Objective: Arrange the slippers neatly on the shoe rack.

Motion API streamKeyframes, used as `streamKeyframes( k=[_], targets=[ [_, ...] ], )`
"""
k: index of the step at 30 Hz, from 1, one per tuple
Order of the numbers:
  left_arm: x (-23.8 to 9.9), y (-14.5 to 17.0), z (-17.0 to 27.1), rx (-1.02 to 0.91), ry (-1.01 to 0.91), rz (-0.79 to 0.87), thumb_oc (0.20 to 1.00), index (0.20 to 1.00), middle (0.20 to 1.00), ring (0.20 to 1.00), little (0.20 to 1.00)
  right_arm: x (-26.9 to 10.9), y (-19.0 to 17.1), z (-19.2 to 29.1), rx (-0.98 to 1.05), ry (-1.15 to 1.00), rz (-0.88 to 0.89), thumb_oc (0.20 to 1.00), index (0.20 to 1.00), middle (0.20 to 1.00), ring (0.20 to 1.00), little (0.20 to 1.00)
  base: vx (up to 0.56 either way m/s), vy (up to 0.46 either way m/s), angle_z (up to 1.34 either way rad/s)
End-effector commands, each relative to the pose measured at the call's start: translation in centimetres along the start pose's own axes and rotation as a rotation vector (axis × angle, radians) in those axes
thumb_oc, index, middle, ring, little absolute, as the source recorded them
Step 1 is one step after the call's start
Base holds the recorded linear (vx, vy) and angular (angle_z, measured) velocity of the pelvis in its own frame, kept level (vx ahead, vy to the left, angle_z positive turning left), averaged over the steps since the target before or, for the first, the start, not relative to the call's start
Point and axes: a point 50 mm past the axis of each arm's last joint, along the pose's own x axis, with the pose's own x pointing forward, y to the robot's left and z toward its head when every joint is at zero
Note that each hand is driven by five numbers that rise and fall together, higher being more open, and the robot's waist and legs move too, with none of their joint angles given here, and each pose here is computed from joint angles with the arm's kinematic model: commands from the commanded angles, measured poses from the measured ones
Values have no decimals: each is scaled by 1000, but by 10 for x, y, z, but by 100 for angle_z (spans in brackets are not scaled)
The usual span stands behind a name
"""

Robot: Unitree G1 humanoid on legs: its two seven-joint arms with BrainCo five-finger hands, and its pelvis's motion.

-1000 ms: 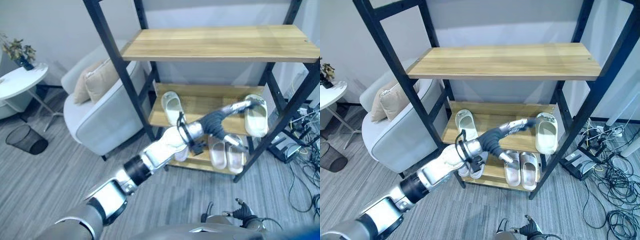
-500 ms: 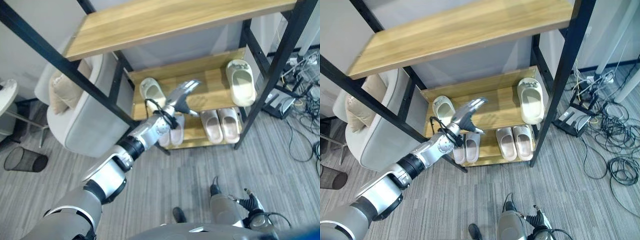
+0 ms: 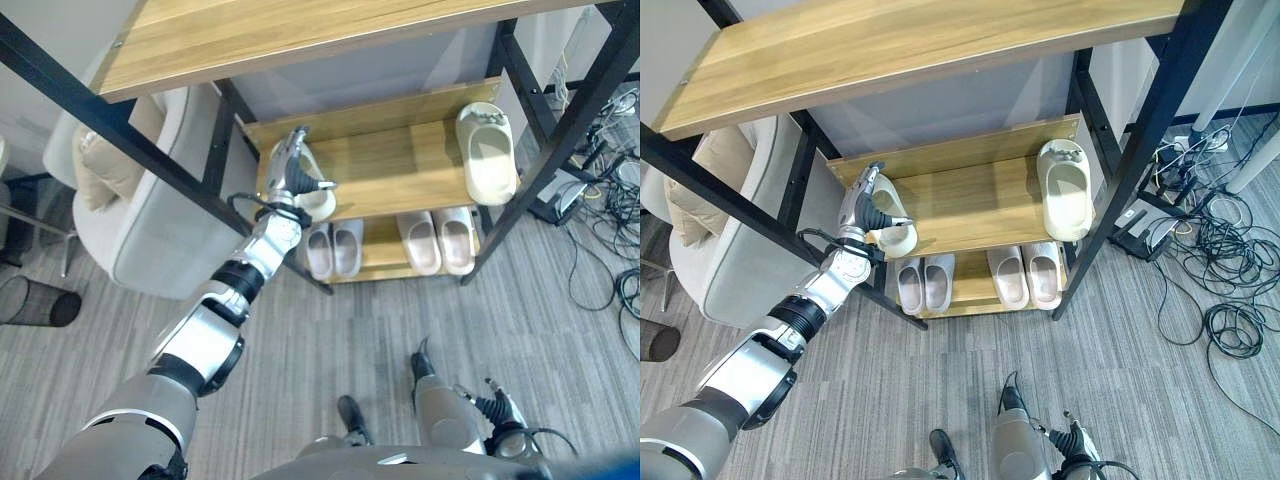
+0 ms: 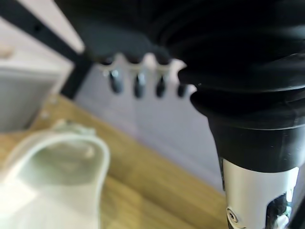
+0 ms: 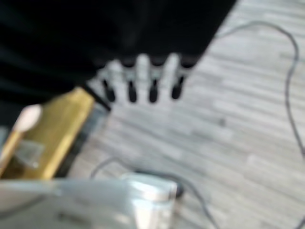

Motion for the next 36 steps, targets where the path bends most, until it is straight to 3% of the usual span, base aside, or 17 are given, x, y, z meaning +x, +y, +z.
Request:
streamKeyframes(
  k=[1,13,26,27,29,34,35,36],
  targets=[
    [16,28,-11,47,78,115,1000,1000,1000,1000,1000,-15,30,-9,-18,8,81,1000,1000,1000,1000,1000,-10,-7,-4],
    [17,32,-20,32,159,150,1000,1000,1000,1000,1000,-14,32,9,40,-56,48,1000,1000,1000,1000,1000,-3,-6,-1],
    [27,71,-28,145,179,298,1000,1000,1000,1000,1000,-14,31,33,19,-186,33,1000,1000,1000,1000,1000,10,-3,-1],
    [28,70,-23,148,171,304,1000,1000,1000,1000,1000,-3,13,44,20,-205,-25,1000,1000,1000,1000,1000,10,-31,-4],
    [28,49,-7,187,120,274,1000,1000,1000,1000,1000,-1,20,44,-36,-191,-11,1000,1000,1000,1000,1000,9,-1,6],
    [28,45,-15,253,180,212,1000,1000,1000,1000,1000,3,15,51,-60,-219,-23,1000,1000,1000,1000,1000,4,8,-4],
    [25,38,-19,230,219,175,485,485,485,485,485,3,16,55,-58,-227,-22,1000,1000,1000,1000,1000,-29,-19,-3],
    [26,33,-14,198,234,163,200,200,200,200,200,4,14,55,-55,-222,-29,1000,1000,1000,1000,1000,-32,-25,-4]
  ],
)
